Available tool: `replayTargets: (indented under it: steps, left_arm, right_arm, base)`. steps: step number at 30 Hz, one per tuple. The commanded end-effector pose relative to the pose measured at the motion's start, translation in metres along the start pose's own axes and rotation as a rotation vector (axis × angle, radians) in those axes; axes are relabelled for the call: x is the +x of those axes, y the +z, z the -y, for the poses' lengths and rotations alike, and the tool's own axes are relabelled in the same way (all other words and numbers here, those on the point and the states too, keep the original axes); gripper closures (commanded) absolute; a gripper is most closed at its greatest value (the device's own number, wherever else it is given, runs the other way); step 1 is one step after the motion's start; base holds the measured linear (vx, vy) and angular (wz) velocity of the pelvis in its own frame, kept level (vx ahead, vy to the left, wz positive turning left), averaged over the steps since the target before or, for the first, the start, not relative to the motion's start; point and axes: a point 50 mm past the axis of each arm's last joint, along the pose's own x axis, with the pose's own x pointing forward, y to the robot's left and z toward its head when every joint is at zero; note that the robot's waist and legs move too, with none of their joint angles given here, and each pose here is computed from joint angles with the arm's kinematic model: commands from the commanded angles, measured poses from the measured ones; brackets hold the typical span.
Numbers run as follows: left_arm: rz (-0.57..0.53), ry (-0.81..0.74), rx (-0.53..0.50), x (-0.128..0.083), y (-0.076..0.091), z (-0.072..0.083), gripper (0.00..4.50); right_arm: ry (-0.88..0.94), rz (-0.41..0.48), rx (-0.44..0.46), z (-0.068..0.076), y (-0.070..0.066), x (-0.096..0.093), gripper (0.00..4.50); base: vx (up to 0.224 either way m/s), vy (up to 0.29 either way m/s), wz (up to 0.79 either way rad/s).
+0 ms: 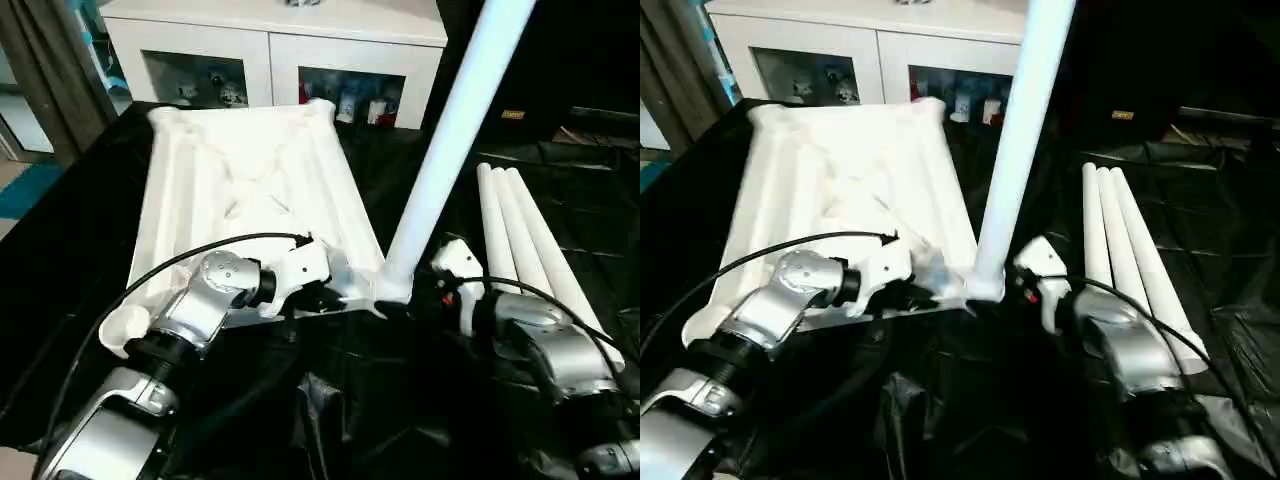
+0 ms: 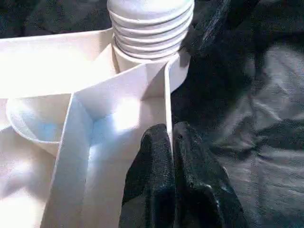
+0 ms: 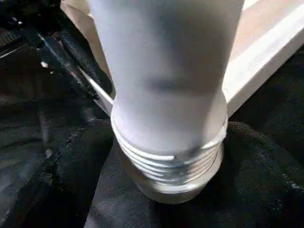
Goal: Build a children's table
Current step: Insert table leg to table base, then rotate leg to tighten
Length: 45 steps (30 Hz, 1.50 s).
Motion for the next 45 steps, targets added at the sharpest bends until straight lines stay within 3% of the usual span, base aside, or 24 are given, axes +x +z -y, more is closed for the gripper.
replayTargets:
  steps: [1,11,12,17,25,31,35,36,38,42,45]
  left_arm:
    - [-0.011,-0.067,-0.020,0.006,-0.006,0.010,4.50]
    - [-0.027,-0.083,-0.009,0.003,-0.008,0.012,4.50]
    - [-0.031,-0.077,-0.009,0.003,-0.009,0.011,4.50]
    - [-0.033,-0.074,-0.010,0.002,-0.009,0.011,4.50]
    - [-0.038,-0.068,-0.013,0.002,-0.011,0.011,4.50]
    - [-0.046,0.057,-0.080,0.006,-0.011,0.001,4.50]
    - [-0.050,0.222,-0.157,0.013,-0.008,-0.014,4.50]
    - [-0.060,0.311,-0.195,0.018,-0.006,-0.022,4.50]
    - [-0.057,0.360,-0.225,0.023,-0.003,-0.025,4.50]
    - [-0.047,0.412,-0.259,0.032,0.003,-0.028,4.50]
    - [-0.020,0.415,-0.254,0.045,0.014,-0.026,4.50]
  right_arm:
    - [0.068,0.041,-0.029,-0.008,0.012,0.002,0.51]
    - [0.052,0.059,-0.022,-0.006,0.013,0.006,0.51]
    - [0.062,0.040,-0.030,-0.008,0.010,0.007,0.76]
    - [0.062,0.031,-0.030,-0.009,0.008,0.008,0.96]
    - [0.066,0.004,-0.041,-0.010,0.003,0.010,1.68]
    - [-0.102,0.009,0.057,-0.002,-0.015,0.017,1.76]
    - [-0.322,0.013,0.180,0.008,-0.029,0.027,1.78]
    - [-0.426,0.018,0.248,0.009,-0.033,0.037,1.78]
    - [-0.490,0.017,0.283,0.008,-0.033,0.047,1.78]
    - [-0.544,0.011,0.304,0.005,-0.032,0.063,1.78]
    - [-0.515,0.026,0.319,-0.005,-0.020,0.089,1.78]
  base:
    - [0.000,0.000,0.00]
    - [0.000,0.000,0.00]
    - [0.000,0.000,0.00]
    - [0.000,0.000,0.00]
    - [0.000,0.000,0.00]
    - [0.000,0.000,0.00]
    - [-0.013,0.002,0.00]
    - [-0.060,0.008,-0.02]
    - [-0.058,0.009,-0.02]
    - [0.000,0.000,0.00]
    - [0.000,0.000,0.00]
